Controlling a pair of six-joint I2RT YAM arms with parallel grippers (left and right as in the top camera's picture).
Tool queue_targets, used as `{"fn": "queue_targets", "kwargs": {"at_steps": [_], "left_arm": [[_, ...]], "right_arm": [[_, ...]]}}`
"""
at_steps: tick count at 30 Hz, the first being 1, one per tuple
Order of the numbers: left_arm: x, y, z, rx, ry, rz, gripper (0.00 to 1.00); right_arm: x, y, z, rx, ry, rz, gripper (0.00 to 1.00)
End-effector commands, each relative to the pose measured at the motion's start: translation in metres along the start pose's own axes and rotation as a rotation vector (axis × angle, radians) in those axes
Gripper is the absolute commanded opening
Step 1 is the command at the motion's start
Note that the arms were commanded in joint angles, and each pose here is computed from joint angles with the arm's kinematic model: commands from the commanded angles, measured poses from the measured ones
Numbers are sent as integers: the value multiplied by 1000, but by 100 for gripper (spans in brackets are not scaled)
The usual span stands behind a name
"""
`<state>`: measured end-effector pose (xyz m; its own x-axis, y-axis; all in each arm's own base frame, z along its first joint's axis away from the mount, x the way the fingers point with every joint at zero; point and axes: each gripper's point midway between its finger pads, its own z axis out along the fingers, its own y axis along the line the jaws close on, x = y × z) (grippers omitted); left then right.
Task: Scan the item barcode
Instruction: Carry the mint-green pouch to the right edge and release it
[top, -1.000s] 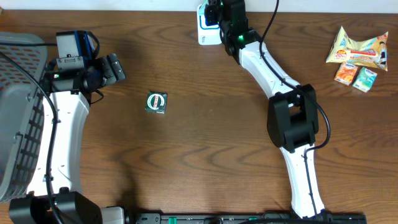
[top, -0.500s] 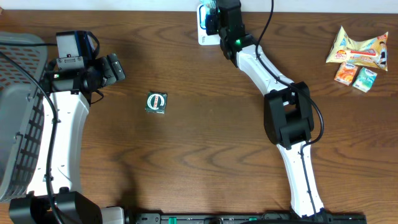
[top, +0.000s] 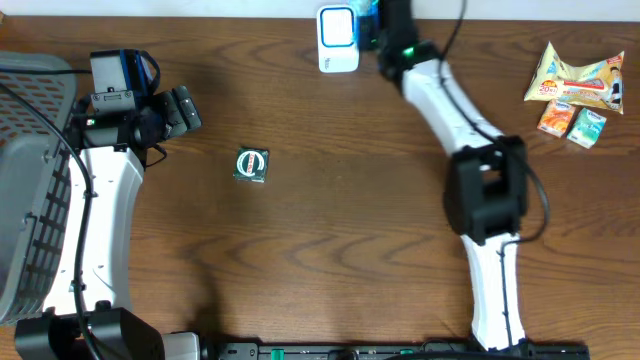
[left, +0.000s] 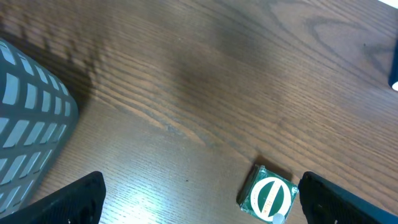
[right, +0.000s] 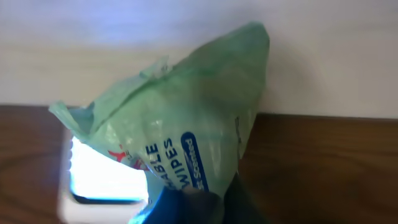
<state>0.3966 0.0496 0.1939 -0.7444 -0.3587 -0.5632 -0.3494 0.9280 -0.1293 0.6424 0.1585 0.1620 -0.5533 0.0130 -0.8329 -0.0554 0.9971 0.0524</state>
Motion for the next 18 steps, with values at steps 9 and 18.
{"fn": "queue_targets", "kwargs": {"at_steps": [9, 18], "left_arm": [[3, 3, 3, -11, 10, -11, 98], [3, 3, 3, -11, 10, -11, 98]], "right_arm": [[36, -237, -104, 740, 268, 178, 2], [98, -354, -143, 920, 355, 565, 6]]}}
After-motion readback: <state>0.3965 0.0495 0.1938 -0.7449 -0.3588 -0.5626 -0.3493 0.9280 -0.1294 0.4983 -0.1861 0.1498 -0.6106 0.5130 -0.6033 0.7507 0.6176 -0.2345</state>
